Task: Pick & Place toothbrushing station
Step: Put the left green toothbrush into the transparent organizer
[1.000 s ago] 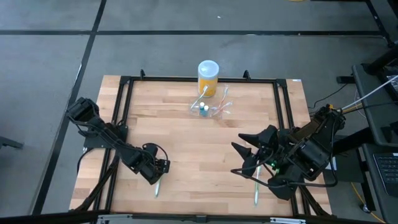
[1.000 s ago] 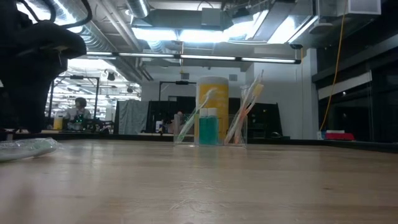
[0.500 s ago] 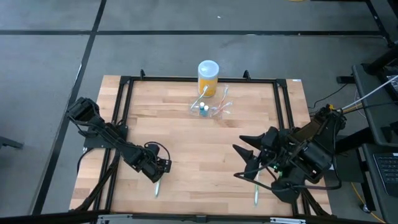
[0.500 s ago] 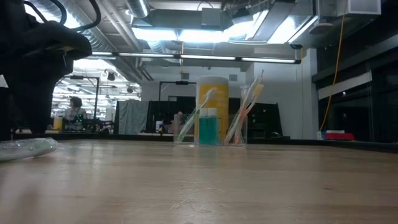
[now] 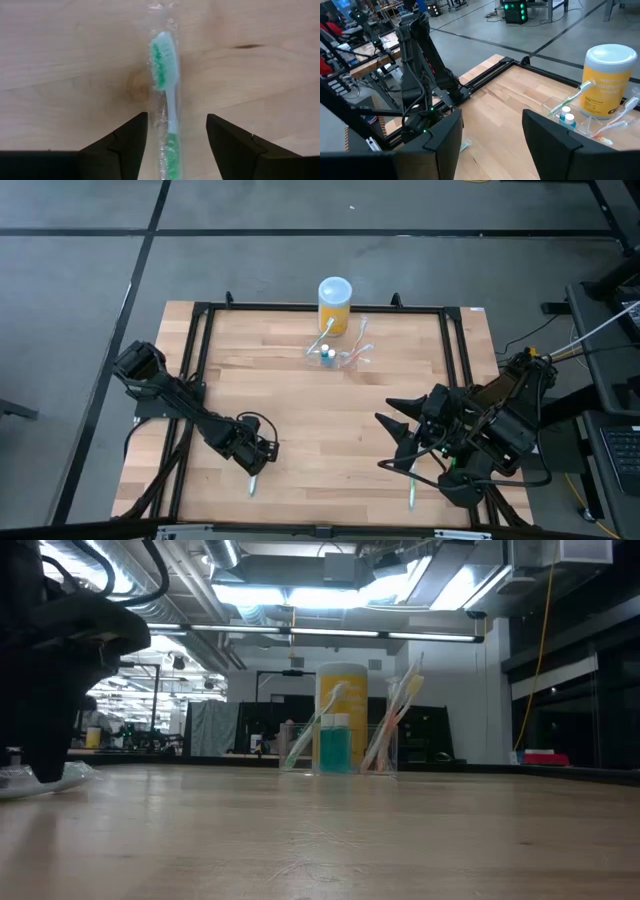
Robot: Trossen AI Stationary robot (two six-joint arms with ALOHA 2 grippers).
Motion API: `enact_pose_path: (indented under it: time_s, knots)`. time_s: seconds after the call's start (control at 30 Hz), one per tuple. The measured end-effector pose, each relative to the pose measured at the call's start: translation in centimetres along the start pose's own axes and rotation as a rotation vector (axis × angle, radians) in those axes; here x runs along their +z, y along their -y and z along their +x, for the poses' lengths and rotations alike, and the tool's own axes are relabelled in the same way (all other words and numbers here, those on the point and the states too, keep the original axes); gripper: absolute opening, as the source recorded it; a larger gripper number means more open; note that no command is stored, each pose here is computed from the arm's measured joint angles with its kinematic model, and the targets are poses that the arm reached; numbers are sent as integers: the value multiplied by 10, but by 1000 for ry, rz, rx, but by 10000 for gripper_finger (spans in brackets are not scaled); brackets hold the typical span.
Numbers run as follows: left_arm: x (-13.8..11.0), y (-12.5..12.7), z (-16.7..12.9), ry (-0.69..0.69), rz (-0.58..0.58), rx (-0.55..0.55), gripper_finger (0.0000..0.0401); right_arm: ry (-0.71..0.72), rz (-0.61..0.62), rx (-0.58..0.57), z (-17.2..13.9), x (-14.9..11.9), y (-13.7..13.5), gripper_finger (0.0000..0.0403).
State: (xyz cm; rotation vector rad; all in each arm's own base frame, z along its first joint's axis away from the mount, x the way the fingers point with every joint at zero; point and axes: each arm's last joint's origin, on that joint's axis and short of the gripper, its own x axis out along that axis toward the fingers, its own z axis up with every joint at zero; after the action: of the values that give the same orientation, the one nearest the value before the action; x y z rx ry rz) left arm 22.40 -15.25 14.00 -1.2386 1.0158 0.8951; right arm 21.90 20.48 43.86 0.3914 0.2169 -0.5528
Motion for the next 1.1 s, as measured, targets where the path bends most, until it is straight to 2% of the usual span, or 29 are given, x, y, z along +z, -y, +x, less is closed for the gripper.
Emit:
enact_pose_path:
  time_s: [0.13, 0.4, 0.47, 0.63, 0.8, 1.1]
  knots:
    - [0, 0, 1, 3, -18, 2, 162, -7, -13, 7, -1, -1, 0, 207]
    - [2, 1, 1, 23, -32, -12, 29, -8, -16, 8, -2, -1, 0, 207]
    - [3, 2, 1, 51, -35, -28, 9, -9, -17, 8, -2, -1, 0, 207]
    - [8, 6, 0, 133, -36, -79, 3, -9, -25, 8, -2, -1, 0, 207]
    - [21, 23, -11, 251, 38, -166, 2, -9, -40, 8, -2, -1, 0, 207]
    - [77, 54, -40, 528, 180, -242, 2, 7, -40, -6, 1, 1, 0, 208]
